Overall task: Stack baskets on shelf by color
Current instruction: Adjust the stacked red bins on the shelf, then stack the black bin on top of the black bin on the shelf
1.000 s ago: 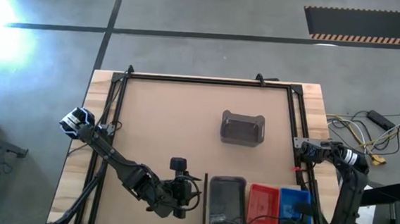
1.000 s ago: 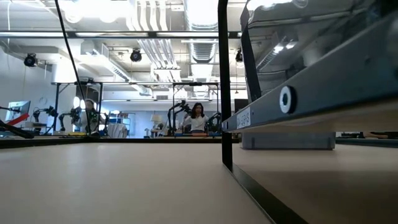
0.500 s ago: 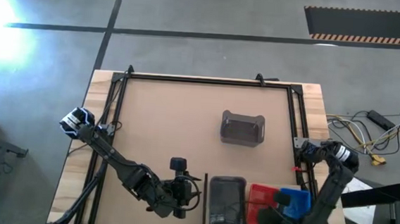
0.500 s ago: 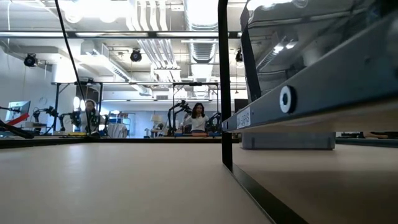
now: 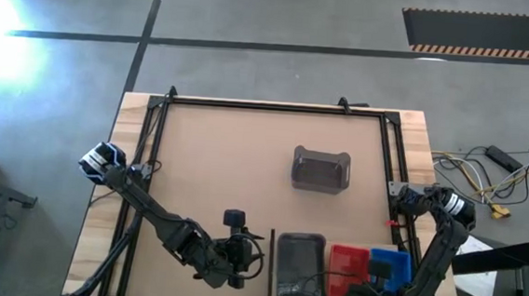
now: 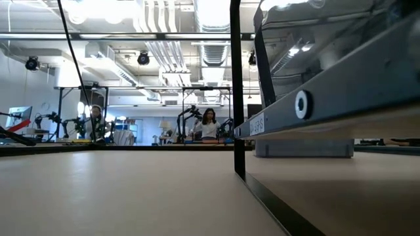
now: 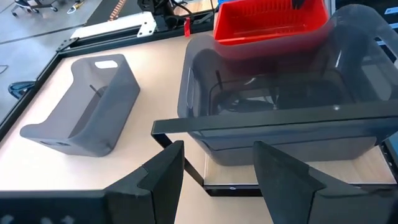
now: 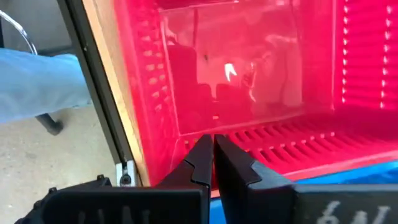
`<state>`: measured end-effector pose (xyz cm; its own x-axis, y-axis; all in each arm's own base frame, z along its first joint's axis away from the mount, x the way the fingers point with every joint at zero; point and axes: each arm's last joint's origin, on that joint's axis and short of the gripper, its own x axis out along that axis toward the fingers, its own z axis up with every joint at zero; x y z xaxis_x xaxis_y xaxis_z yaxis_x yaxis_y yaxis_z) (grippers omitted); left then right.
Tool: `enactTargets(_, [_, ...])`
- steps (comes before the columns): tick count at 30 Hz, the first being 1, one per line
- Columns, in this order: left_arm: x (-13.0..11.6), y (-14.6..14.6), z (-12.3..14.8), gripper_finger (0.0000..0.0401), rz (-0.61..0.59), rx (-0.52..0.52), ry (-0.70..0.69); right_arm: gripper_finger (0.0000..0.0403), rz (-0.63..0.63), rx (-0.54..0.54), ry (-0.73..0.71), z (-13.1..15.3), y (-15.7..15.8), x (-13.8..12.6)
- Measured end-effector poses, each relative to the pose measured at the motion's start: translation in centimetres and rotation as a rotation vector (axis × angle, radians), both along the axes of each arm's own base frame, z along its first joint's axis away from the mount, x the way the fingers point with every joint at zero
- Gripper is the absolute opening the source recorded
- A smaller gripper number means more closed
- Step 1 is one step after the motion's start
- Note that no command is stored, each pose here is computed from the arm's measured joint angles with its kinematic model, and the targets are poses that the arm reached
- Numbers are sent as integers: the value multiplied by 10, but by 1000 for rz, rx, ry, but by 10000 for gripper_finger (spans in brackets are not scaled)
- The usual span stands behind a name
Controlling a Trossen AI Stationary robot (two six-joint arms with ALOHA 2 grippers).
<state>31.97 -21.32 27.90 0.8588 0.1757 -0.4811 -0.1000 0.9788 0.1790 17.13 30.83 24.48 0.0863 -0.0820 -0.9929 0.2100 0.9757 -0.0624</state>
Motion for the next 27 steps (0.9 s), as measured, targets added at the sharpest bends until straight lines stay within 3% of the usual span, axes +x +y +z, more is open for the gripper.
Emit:
enactTargets(9, [0, 0, 0, 176, -2, -4, -9, 9, -26, -32, 49, 2, -2, -9])
enactTargets(15, [0, 0, 3, 176, -2, -8, -15, 9, 31, -90, -171, 20, 1, -3])
enactTargets(18, [0, 0, 5, 176, -2, -12, -20, 9, 56, -169, -333, 32, -1, 1])
enactTargets(21, [1, -1, 8, 176, -2, -17, -28, 9, 0, -330, -399, 42, -20, 10])
enactTargets(27, [-10, -13, 5, 176, -27, -32, -15, 9, 37, -426, -286, 41, -80, 44])
